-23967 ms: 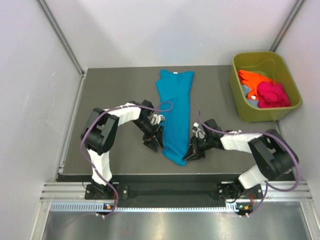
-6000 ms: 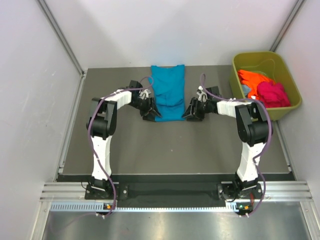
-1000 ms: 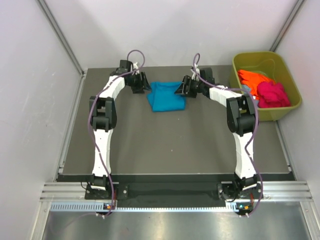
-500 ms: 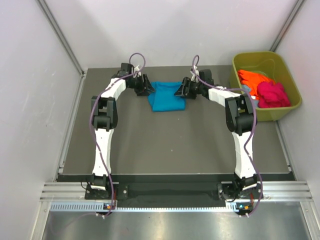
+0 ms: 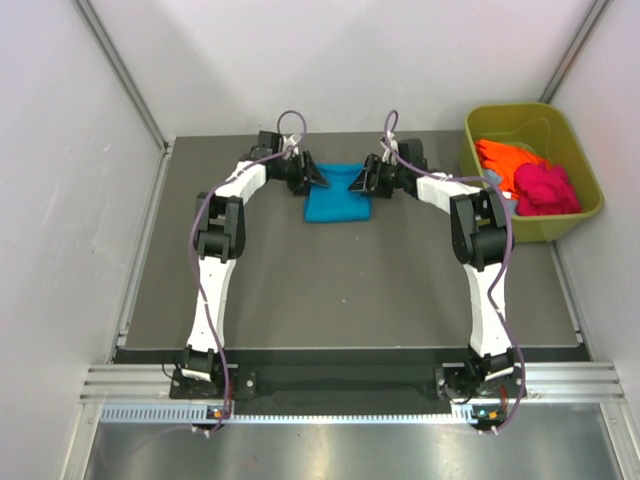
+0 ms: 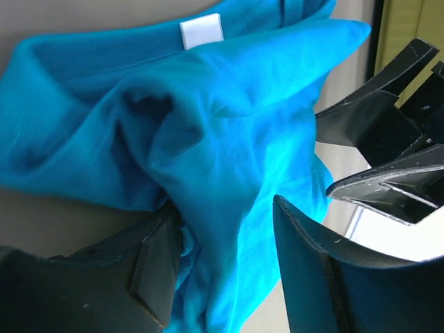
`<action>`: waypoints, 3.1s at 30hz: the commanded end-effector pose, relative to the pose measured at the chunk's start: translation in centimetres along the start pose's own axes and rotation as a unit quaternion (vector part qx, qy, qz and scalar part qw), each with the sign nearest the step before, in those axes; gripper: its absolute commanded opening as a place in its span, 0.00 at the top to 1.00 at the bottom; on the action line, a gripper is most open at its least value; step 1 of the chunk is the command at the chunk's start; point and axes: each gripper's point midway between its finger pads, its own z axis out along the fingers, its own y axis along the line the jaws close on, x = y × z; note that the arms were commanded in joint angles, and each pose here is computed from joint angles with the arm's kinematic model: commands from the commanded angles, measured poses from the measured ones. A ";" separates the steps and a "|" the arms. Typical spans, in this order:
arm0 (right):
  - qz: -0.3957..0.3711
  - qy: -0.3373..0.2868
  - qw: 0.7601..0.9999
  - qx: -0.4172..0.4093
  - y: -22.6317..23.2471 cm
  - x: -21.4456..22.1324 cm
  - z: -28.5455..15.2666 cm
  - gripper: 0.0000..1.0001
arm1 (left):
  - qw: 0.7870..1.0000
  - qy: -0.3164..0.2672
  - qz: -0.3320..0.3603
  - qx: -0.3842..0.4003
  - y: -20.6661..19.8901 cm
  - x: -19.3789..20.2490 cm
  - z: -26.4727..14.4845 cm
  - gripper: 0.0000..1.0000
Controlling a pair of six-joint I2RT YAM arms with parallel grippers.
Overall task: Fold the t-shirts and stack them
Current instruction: Neatly place the folded tshirt to the corner
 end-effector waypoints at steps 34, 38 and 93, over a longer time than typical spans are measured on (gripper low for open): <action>-0.133 -0.082 0.986 0.050 2.5 -7.2 -8.1 0.28 | 0.942 -0.056 0.086 -0.319 12.2 -4.1 -23.5 1.00; -0.138 -0.082 0.986 0.052 2.5 -7.2 -8.2 0.28 | 0.922 -0.058 0.088 -0.372 15.9 -4.1 -27.0 1.00; -0.169 -0.074 0.981 0.060 4.0 -5.6 -9.1 0.27 | 0.680 -0.251 0.127 -0.677 25.6 -16.2 -36.9 0.84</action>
